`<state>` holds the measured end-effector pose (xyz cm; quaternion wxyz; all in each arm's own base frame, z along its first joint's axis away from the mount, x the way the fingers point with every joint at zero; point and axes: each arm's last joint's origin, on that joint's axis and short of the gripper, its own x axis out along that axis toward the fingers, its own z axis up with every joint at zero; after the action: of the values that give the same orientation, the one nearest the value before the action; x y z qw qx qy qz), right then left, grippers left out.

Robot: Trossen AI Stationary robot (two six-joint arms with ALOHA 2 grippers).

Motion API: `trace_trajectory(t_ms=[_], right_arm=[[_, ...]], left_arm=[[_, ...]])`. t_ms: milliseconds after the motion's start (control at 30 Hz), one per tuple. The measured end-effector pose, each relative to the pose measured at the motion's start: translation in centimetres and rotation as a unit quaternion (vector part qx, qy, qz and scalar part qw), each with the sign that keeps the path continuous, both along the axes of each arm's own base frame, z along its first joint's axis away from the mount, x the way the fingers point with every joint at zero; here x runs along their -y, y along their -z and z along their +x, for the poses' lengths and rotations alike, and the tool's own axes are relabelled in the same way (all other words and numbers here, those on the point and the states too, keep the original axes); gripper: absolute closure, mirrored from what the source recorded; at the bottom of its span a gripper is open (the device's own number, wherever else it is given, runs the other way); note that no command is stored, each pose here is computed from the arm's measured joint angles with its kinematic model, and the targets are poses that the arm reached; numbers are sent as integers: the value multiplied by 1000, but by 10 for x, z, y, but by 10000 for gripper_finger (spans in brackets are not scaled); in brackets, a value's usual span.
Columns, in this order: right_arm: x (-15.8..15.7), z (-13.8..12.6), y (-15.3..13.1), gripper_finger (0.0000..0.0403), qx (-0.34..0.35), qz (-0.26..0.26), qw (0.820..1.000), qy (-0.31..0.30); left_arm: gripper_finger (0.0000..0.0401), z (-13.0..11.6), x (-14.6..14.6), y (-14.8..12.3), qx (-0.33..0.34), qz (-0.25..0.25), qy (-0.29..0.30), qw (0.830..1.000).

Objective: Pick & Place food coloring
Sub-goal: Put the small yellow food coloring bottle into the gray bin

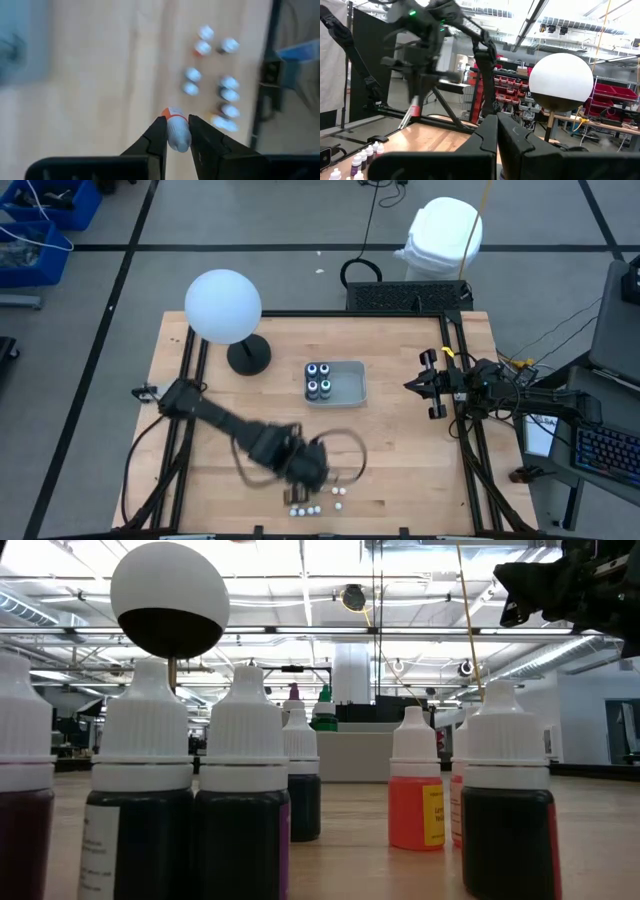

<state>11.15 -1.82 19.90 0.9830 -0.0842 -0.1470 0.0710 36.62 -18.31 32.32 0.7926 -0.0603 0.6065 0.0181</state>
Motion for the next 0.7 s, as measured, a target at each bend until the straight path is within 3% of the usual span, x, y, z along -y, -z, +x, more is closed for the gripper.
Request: trace_trajectory(t_ms=[167,267,700], right_arm=[[0,0,0,403,0,-1,1000,0],[0,0,0,403,1,-4,1000,1],[0,0,0,403,3,-17,1000,6]], left_arm=[[337,17,-41,-11,20,35,80,996],[338,30,-71,-14,43,61,98,992],[323,69,-183,-25,161,103,44,981]])
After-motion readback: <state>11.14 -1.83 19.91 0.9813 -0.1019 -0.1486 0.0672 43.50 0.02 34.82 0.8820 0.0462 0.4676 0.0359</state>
